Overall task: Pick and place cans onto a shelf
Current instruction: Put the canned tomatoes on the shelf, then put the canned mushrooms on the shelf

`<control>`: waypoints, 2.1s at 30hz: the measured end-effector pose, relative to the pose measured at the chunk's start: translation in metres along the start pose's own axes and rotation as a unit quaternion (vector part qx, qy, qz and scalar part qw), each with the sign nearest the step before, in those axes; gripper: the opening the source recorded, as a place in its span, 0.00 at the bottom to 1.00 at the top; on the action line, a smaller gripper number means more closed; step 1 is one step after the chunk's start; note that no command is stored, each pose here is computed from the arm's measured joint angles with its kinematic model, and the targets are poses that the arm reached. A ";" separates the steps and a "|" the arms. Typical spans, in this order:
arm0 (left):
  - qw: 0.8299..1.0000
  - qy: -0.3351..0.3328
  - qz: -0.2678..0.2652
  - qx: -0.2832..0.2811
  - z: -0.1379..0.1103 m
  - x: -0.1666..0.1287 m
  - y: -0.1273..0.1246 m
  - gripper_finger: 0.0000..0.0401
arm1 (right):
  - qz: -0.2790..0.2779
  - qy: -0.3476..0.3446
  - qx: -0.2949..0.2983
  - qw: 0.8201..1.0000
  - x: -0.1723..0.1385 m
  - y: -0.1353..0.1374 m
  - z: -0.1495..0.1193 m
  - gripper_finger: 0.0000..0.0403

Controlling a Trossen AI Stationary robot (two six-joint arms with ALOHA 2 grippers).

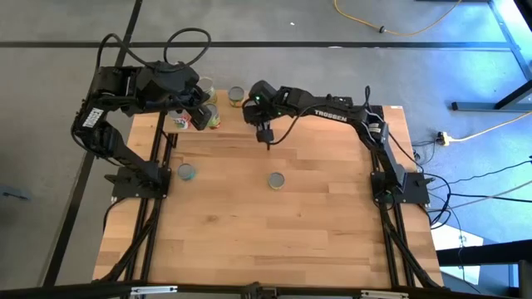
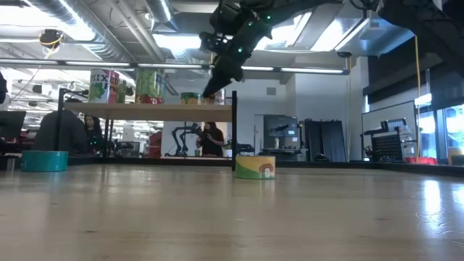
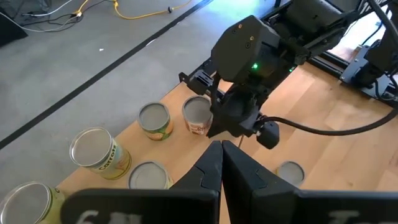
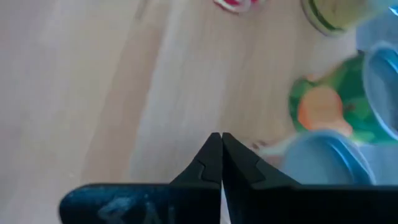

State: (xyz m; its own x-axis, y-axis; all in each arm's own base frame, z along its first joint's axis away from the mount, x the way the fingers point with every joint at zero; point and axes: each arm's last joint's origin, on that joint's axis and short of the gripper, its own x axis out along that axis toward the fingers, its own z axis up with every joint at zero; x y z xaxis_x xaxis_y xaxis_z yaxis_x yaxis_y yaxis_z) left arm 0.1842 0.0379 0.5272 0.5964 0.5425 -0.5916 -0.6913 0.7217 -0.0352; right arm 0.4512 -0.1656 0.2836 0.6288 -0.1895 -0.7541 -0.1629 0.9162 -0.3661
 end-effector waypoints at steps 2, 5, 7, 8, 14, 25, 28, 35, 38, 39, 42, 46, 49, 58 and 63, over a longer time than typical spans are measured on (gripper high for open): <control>1.000 0.000 0.000 0.000 0.000 0.000 0.000 0.00 | -0.008 0.010 0.002 1.000 0.001 -0.001 -0.002 0.00; 1.000 0.000 0.000 0.000 0.000 0.000 0.000 0.00 | -0.012 0.010 0.005 1.000 0.002 -0.003 -0.005 0.00; 1.000 0.000 0.000 0.000 0.000 0.000 0.000 0.00 | -0.023 0.005 0.007 1.000 0.002 -0.007 -0.005 0.00; 1.000 0.000 0.000 0.000 0.000 0.000 0.000 0.00 | -0.031 0.005 0.008 0.999 0.002 -0.008 -0.005 0.00; 1.000 0.000 0.000 -0.001 0.000 0.000 0.000 0.00 | -0.064 0.020 0.017 0.998 0.001 -0.019 -0.011 0.00; 1.000 0.000 0.000 -0.001 0.000 0.000 0.000 0.00 | -0.107 0.046 0.034 0.993 0.000 -0.035 -0.024 0.00; 1.000 0.000 0.000 -0.001 0.000 0.000 0.000 0.00 | -0.085 0.034 0.034 0.995 0.000 -0.035 -0.024 0.00; 1.000 0.000 0.000 -0.001 0.000 0.000 0.000 0.00 | -0.002 -0.013 0.026 1.000 -0.014 -0.022 -0.014 0.00; 1.000 0.000 -0.001 -0.001 0.000 0.000 0.000 0.00 | 0.011 -0.041 0.021 0.999 -0.029 -0.020 -0.007 0.00; 1.000 0.002 -0.004 -0.001 0.000 0.000 0.000 0.00 | 0.010 -0.048 0.019 0.999 -0.036 -0.019 -0.004 0.00; 1.000 0.012 -0.025 -0.001 -0.001 0.000 -0.001 0.02 | -0.003 -0.070 0.015 0.997 -0.059 -0.020 0.003 0.00; 0.996 0.048 -0.073 0.002 -0.005 0.006 -0.007 0.08 | -0.022 -0.094 0.024 0.995 -0.091 -0.021 0.010 0.00; 0.991 0.091 -0.100 0.010 -0.011 0.017 -0.013 0.13 | -0.033 -0.111 0.037 0.993 -0.115 -0.021 0.013 0.00; 0.959 0.198 -0.114 0.169 -0.043 0.065 -0.032 0.16 | -0.061 -0.148 0.060 0.985 -0.207 -0.010 0.011 0.00; 0.909 0.241 -0.134 0.313 -0.072 0.101 -0.047 0.17 | -0.078 -0.175 0.070 0.979 -0.261 0.000 0.003 0.00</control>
State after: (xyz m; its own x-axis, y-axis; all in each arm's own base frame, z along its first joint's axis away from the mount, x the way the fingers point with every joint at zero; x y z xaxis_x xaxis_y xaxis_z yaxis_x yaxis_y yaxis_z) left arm 0.2478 0.0274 0.4109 0.3562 0.1692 -0.9190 -0.0908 0.9851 0.1461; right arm 0.2890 -0.1153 0.4819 0.8634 -0.2211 -0.4535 0.0462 0.9298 -0.3653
